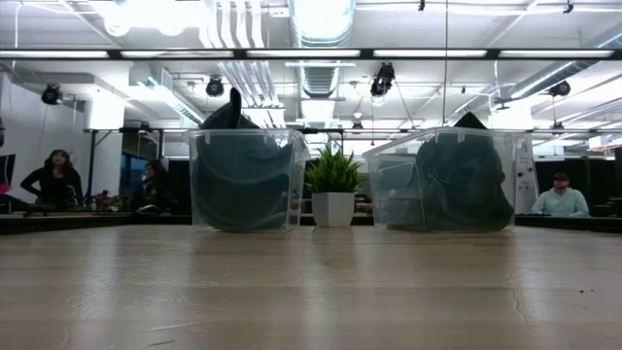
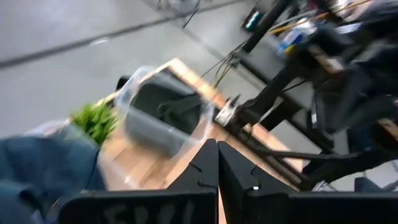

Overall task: Pick & Place hat
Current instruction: Return to Home Position

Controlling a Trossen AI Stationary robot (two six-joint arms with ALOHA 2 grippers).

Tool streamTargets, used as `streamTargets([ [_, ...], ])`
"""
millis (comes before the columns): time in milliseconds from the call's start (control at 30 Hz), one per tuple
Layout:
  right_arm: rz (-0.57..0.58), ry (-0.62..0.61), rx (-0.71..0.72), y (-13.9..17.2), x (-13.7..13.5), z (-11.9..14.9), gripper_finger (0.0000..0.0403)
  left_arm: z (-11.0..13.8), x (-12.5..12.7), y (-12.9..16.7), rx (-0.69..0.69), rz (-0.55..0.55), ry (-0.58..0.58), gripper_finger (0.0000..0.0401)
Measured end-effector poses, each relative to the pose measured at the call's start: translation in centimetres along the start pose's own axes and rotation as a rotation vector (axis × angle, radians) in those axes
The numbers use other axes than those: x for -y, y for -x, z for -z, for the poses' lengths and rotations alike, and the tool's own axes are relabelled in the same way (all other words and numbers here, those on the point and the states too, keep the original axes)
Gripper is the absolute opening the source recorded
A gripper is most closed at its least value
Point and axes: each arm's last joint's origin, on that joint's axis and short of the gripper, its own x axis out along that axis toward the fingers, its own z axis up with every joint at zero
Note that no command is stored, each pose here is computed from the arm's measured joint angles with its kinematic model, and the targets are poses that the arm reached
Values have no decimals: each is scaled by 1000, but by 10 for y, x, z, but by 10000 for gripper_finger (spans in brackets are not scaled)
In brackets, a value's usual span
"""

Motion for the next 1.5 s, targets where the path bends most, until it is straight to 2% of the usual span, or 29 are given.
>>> streamTargets([
  [200,-99,-37,136,31,8,7,8,9,19,11,76,124,-103,0],
  [433,-113,-161,284,73,27,45,8,38,20,8,119,247,-105,0],
  [533,-60,-291,287,88,36,65,8,52,12,11,125,267,-118,0],
  [633,-25,-392,218,101,44,87,8,68,-1,17,81,235,-170,0],
  [667,2,-384,203,106,47,93,8,75,-8,20,44,211,-178,0],
  [733,48,-316,139,113,52,107,8,88,-17,24,-18,183,-118,0],
  [767,43,-331,120,115,53,112,8,92,-20,26,-15,189,-107,0],
  [867,7,-364,120,119,54,121,8,105,-25,24,25,236,-164,0],
  [1033,-49,-268,126,113,49,137,8,128,-35,22,77,348,-242,0],
  [1167,-2,-244,151,107,50,158,8,150,-48,18,102,399,-271,0],
  [1333,-44,-179,265,101,49,180,8,172,-63,15,204,478,-309,0],
  [1500,-46,-154,271,95,50,210,8,202,-81,8,158,469,-290,0],
])
